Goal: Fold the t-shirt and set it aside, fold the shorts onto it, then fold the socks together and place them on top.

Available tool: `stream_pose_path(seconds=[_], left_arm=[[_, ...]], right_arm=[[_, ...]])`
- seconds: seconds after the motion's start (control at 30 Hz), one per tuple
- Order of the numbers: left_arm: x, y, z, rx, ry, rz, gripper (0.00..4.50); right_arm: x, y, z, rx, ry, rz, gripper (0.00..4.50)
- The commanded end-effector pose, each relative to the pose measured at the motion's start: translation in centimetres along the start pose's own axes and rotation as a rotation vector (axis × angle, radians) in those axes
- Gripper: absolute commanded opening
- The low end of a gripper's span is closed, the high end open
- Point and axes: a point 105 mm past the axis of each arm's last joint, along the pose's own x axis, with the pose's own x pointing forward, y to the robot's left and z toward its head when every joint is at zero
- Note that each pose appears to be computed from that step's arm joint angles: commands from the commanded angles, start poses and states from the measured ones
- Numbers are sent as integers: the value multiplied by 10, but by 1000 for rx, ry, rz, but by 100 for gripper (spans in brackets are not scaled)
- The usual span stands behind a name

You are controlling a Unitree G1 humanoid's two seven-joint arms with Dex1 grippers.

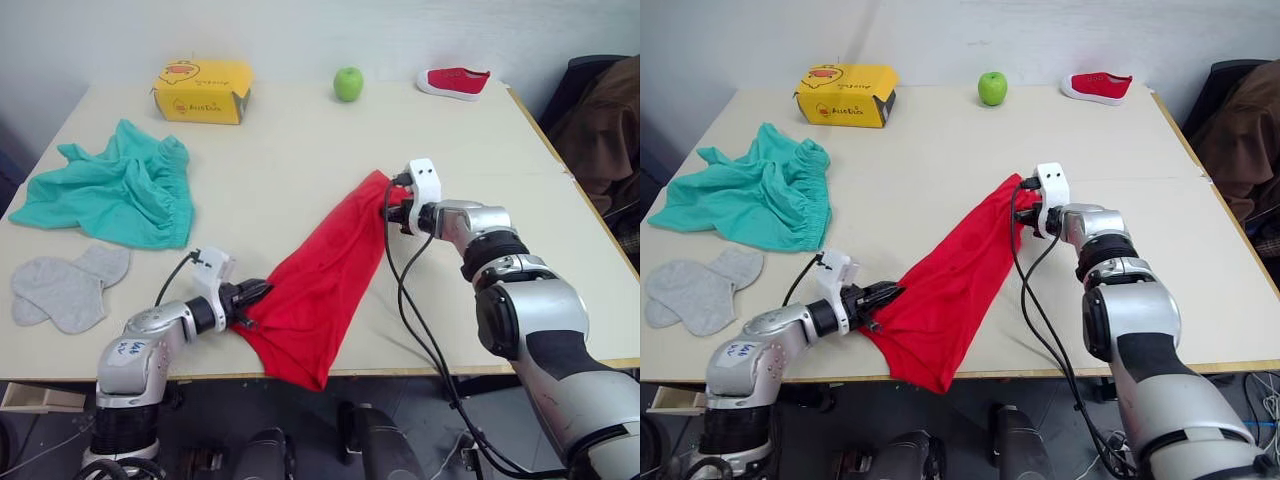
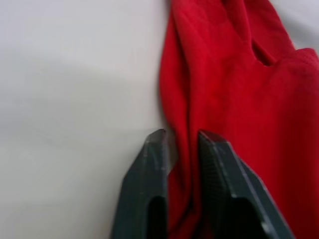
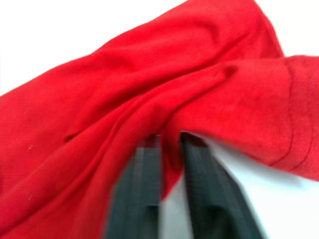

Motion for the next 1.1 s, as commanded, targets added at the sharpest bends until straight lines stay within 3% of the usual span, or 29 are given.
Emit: stream_pose_path(seconds=[0.03,0.17,0.27,0.37,0.47,0.67,1.0,1.1], left_arm=[[-17,17,20,41,-15,-27,227],[-24,33,50,107,-22,-95,355],[-9,37,73,166,-2,-160,447],[10,34,87,213,25,-231,447],[50,23,97,226,46,-296,447],[98,7,94,240,91,-341,447],[120,-1,82,264,147,-333,447],[122,-1,79,260,152,-329,389]], right_arm=[[-25,-3,30,-38,-41,63,203],[-63,10,26,21,-20,163,346],[-94,32,1,86,40,240,447],[-114,51,-24,109,101,278,447],[-128,75,-56,143,160,377,447],[-126,100,-90,235,164,444,447],[-101,122,-111,383,198,454,447],[-94,122,-120,404,233,422,450]])
